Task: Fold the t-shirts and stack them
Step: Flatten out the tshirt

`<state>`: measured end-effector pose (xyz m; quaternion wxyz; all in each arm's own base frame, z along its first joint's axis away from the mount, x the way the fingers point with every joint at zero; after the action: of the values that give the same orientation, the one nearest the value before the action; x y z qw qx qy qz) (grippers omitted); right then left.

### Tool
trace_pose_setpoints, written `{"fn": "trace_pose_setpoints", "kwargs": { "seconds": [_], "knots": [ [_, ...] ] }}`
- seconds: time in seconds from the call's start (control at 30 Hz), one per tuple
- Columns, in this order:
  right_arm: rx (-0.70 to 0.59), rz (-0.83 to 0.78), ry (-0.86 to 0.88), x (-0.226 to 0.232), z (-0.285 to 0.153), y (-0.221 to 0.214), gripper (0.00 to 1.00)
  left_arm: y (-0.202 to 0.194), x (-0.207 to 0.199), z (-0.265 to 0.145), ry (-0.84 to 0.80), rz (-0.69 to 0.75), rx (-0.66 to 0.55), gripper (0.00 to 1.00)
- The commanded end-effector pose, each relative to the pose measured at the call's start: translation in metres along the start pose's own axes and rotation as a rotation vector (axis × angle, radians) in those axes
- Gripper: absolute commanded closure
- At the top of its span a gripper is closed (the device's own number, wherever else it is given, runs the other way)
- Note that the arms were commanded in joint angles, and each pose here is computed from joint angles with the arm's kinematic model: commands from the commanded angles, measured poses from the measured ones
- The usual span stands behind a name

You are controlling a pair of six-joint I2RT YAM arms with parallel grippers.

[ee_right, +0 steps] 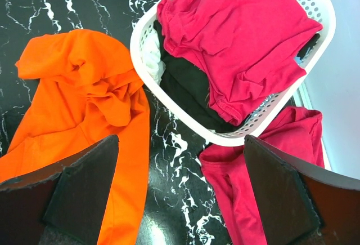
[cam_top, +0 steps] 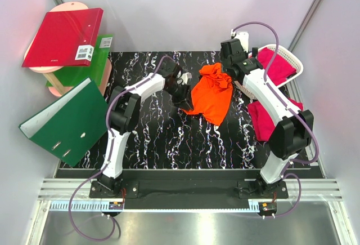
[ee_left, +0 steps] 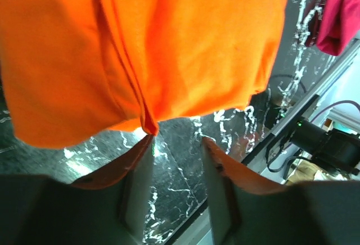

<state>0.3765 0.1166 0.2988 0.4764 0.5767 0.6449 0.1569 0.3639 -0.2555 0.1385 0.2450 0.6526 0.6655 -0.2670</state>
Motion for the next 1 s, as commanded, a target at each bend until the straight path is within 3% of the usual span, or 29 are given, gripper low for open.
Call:
{"fn": "trace_pose_setpoints", "kwargs": {
  "seconds": [0.0, 0.03, 0.07, 0.1, 0.33, 0.5, 0.53, 0.57, 0.6, 0.63, 0.67, 0.73, 0.83, 0.93, 0.97],
  "knots": [
    [-0.035, 0.03, 0.026, -0.002, -0.009, 0.006, 0.0, 0.01, -0.001, 0.004, 0.002, 0.015, -0.028, 0.67],
    [-0.035, 0.032, 0.03, -0.002, -0.009, 0.006, 0.0, 0.01, -0.001, 0.004, 0.004, 0.018, -0.029, 0.71],
    [-0.034, 0.032, 0.031, -0.001, -0.009, 0.006, 0.0, 0.011, -0.001, 0.004, 0.007, 0.019, -0.032, 0.95],
    [-0.033, 0.03, 0.029, -0.001, -0.008, 0.006, 0.0, 0.01, -0.002, 0.002, 0.008, 0.022, -0.036, 1.0],
    [-0.029, 0.042, 0.063, 0.001, -0.01, 0.003, 0.0, 0.006, -0.021, -0.045, 0.02, 0.067, -0.17, 1.0],
    [-0.012, 0.044, 0.102, 0.006, -0.009, -0.001, 0.0, 0.002, -0.039, -0.098, 0.057, 0.092, -0.358, 1.0],
    [-0.007, 0.044, 0.107, 0.007, -0.009, -0.002, 0.0, 0.002, -0.04, -0.1, 0.062, 0.096, -0.37, 0.98],
    [-0.003, 0.043, 0.108, 0.007, -0.009, -0.003, 0.0, 0.002, -0.038, -0.1, 0.056, 0.088, -0.359, 0.84],
    [-0.001, 0.042, 0.113, 0.008, -0.008, -0.004, 0.0, 0.003, -0.037, -0.097, 0.05, 0.076, -0.348, 0.56],
    [0.004, 0.042, 0.115, 0.008, -0.008, -0.005, 0.0, 0.002, -0.036, -0.093, 0.032, 0.068, -0.317, 0.19],
    [0.003, 0.04, 0.116, 0.009, -0.007, -0.004, 0.0, 0.004, -0.03, -0.083, 0.032, 0.055, -0.283, 0.1],
    [0.005, 0.034, 0.119, 0.01, -0.007, -0.004, 0.0, 0.004, -0.027, -0.073, 0.007, 0.036, -0.233, 0.06],
    [0.009, 0.029, 0.116, 0.01, -0.006, -0.004, 0.0, 0.006, -0.027, -0.059, -0.009, 0.052, -0.187, 0.07],
    [0.016, 0.019, 0.118, 0.011, -0.005, -0.006, 0.0, 0.01, -0.028, -0.045, -0.034, 0.057, -0.142, 0.17],
    [0.017, 0.018, 0.118, 0.011, -0.005, -0.007, 0.0, 0.01, -0.027, -0.035, -0.037, 0.053, -0.118, 0.27]
  ]
}}
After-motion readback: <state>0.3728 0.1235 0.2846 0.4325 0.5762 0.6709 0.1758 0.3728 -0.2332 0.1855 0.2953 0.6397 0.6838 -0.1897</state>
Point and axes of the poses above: each gripper's point midway between its finger pads, its own z axis out along the fingers, its own x axis along the line the jaws close on, y = z × x, the point moved 10 cm from there along -z, back along the fingers, and after that the axes turned 15 degrees about -z, right-handed, at the moved point
